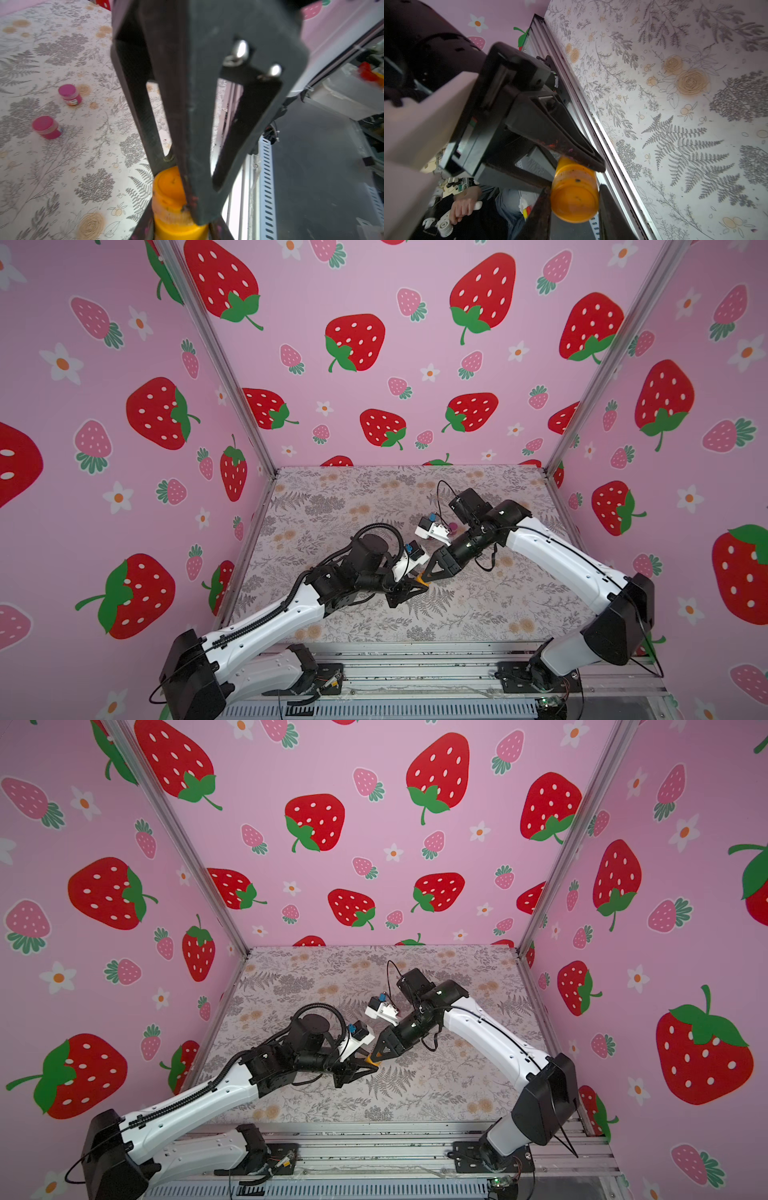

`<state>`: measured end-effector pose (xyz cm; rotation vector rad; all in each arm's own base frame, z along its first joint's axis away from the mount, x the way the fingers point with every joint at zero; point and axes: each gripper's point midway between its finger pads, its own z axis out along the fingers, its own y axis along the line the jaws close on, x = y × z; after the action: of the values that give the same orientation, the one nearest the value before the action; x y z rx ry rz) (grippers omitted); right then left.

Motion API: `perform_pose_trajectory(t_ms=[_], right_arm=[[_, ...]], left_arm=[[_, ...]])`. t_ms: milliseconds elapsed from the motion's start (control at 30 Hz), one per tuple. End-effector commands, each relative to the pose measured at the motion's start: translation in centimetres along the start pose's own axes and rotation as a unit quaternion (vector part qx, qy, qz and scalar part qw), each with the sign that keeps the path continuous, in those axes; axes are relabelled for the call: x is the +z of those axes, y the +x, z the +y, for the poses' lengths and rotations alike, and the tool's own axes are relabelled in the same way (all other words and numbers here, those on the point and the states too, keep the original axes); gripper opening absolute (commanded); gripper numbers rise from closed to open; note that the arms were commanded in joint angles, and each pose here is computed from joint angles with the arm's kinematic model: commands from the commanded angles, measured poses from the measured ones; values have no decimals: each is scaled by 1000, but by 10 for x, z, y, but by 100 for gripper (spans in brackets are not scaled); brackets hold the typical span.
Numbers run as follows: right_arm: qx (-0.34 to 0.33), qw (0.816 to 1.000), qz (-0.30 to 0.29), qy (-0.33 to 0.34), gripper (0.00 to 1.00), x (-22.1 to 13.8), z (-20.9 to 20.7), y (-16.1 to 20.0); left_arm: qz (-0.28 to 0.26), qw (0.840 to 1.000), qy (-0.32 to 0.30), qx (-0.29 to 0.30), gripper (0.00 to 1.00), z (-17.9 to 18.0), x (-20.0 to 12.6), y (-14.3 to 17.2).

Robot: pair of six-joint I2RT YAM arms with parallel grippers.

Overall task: Close the paint jar lid
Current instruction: Close the lid on the paint jar.

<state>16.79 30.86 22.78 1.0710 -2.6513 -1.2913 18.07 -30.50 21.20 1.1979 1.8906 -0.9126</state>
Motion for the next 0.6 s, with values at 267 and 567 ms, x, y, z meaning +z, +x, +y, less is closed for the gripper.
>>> perform_pose_trajectory(t_ms=[267,567], right_arm=[[205,978,-10,25,27,49,-3,-7],[195,979,-43,34,43,35,4,-20]], left_arm=[[-233,950,-158,136,0,33,-29,-134],[-239,950,-152,134,0,24,-44,-125]])
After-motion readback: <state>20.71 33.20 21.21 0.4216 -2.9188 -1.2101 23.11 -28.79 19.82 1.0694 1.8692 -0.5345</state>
